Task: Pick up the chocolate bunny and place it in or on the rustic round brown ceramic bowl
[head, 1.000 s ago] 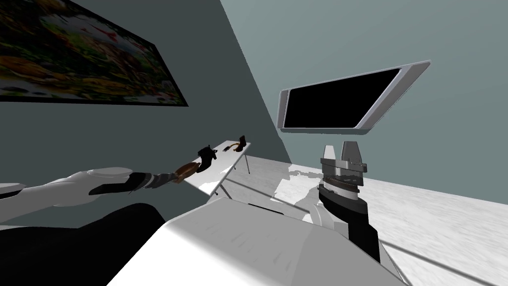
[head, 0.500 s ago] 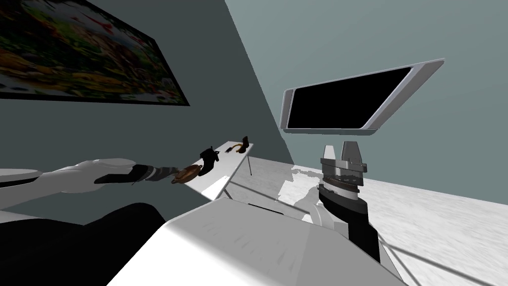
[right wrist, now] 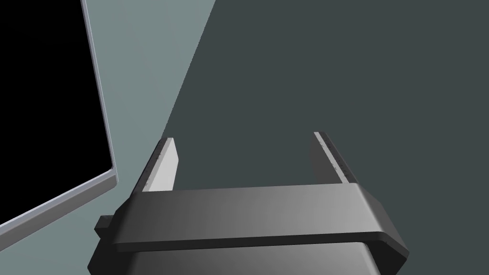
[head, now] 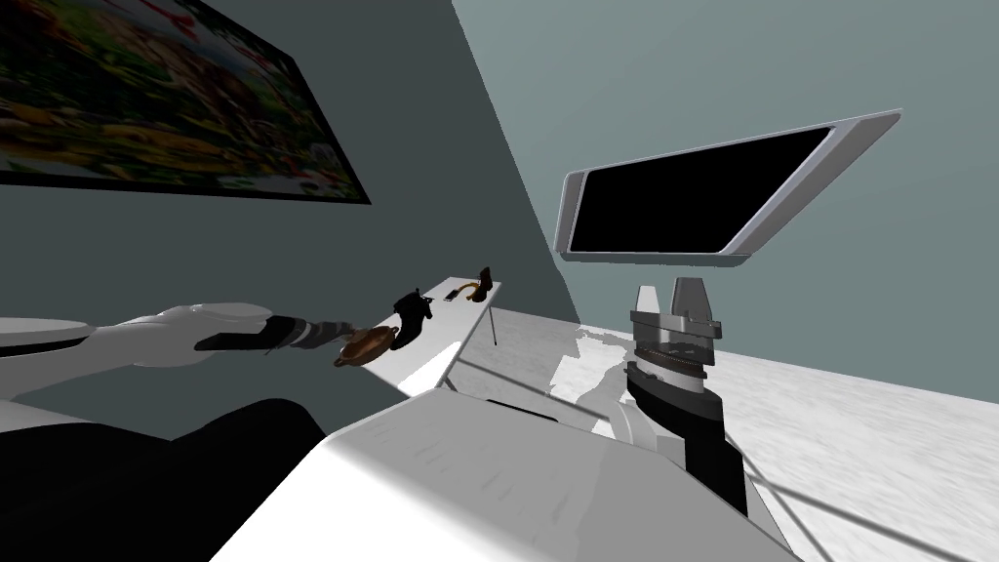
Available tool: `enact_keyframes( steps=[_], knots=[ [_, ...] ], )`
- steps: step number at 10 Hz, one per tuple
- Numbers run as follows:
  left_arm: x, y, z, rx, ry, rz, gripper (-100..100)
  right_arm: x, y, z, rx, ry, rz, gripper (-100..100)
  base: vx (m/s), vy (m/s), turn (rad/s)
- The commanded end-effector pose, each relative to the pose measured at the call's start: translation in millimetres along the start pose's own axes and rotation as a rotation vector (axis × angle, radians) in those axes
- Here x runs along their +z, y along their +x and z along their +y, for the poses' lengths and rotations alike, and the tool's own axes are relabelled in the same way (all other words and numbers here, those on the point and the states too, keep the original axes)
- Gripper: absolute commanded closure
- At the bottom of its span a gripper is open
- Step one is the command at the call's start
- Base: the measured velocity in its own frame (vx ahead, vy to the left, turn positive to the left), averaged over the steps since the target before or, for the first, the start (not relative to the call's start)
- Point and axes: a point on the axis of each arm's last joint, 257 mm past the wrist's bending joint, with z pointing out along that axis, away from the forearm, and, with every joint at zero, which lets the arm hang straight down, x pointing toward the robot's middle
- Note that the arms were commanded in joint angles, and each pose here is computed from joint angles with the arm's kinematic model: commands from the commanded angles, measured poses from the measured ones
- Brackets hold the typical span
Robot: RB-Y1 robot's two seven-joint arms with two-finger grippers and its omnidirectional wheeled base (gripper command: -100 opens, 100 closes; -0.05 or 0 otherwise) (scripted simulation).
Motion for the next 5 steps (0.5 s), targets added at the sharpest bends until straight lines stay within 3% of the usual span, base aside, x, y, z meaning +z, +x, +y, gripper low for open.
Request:
enact_keyframes(
  steps=[1,2,3,4,5],
  knots=[
    [-0.4,3.1,3,0.000,-0.007,0.006,100,0.0,0,0,0.000,0.000,0.000,0,0.008,-0.001,0.001],
    [-3.7,-7.6,-4,-0.004,-0.007,-0.004,100,0.0,0,0,0.000,0.000,0.000,0,0.034,0.059,0.013],
    [-1.8,-0.9,-2,-0.002,-0.007,0.004,100,0.0,0,0,0.000,0.000,0.000,0,0.022,0.044,-0.008],
    [-2.1,-2.6,-3,-0.003,-0.006,0.001,-100,0.0,0,0,0.000,0.000,0.000,0,0.003,0.006,-0.003],
    [-2.1,-2.6,-3,-0.003,-0.006,0.001,-100,0.0,0,0,0.000,0.000,0.000,0,0.000,0.000,0.000]
  ],
)
